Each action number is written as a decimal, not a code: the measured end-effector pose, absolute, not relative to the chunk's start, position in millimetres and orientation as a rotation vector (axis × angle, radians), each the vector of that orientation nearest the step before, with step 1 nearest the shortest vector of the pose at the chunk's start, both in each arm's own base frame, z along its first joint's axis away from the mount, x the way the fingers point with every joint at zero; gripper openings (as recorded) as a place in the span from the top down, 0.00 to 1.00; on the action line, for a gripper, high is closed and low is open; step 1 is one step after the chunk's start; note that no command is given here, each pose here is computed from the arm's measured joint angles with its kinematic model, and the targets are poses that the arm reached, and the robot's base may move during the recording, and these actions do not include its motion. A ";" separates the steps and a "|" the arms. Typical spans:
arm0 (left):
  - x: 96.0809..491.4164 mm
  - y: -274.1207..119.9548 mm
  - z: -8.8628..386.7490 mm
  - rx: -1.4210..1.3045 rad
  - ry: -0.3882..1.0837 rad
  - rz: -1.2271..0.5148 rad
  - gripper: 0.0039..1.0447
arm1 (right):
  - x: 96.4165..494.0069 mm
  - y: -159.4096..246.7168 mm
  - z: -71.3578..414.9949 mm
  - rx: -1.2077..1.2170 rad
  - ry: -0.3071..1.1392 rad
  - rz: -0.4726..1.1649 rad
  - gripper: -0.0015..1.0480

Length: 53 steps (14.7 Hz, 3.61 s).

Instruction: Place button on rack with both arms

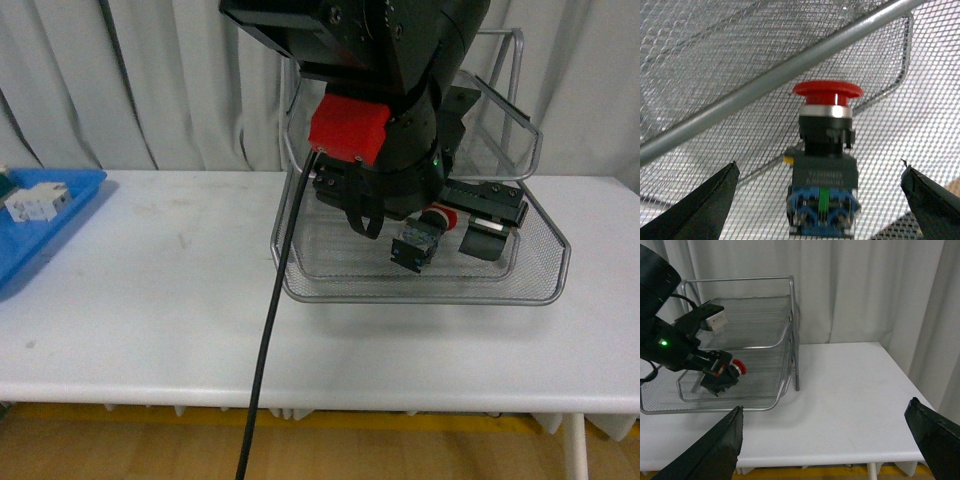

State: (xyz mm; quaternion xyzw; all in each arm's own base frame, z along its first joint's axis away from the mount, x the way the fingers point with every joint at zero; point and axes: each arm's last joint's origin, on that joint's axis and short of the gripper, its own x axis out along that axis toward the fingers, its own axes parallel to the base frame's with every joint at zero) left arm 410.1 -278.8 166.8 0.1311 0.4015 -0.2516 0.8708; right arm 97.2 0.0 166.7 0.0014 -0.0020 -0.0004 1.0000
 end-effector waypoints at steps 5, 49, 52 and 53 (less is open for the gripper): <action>366.2 -249.7 221.7 0.188 0.706 -0.588 0.06 | 97.2 0.0 166.7 0.003 -0.004 -0.001 0.06; 97.7 -0.2 166.0 -0.010 -0.001 -0.002 0.99 | 97.2 0.0 166.7 0.003 -0.004 -0.001 0.06; 97.7 -0.2 165.6 -0.011 0.003 -0.002 0.80 | 97.2 0.0 166.7 0.002 -0.004 0.000 0.06; 97.7 -0.2 165.6 -0.011 0.003 -0.002 0.69 | 97.2 0.0 166.7 0.003 -0.004 0.000 0.06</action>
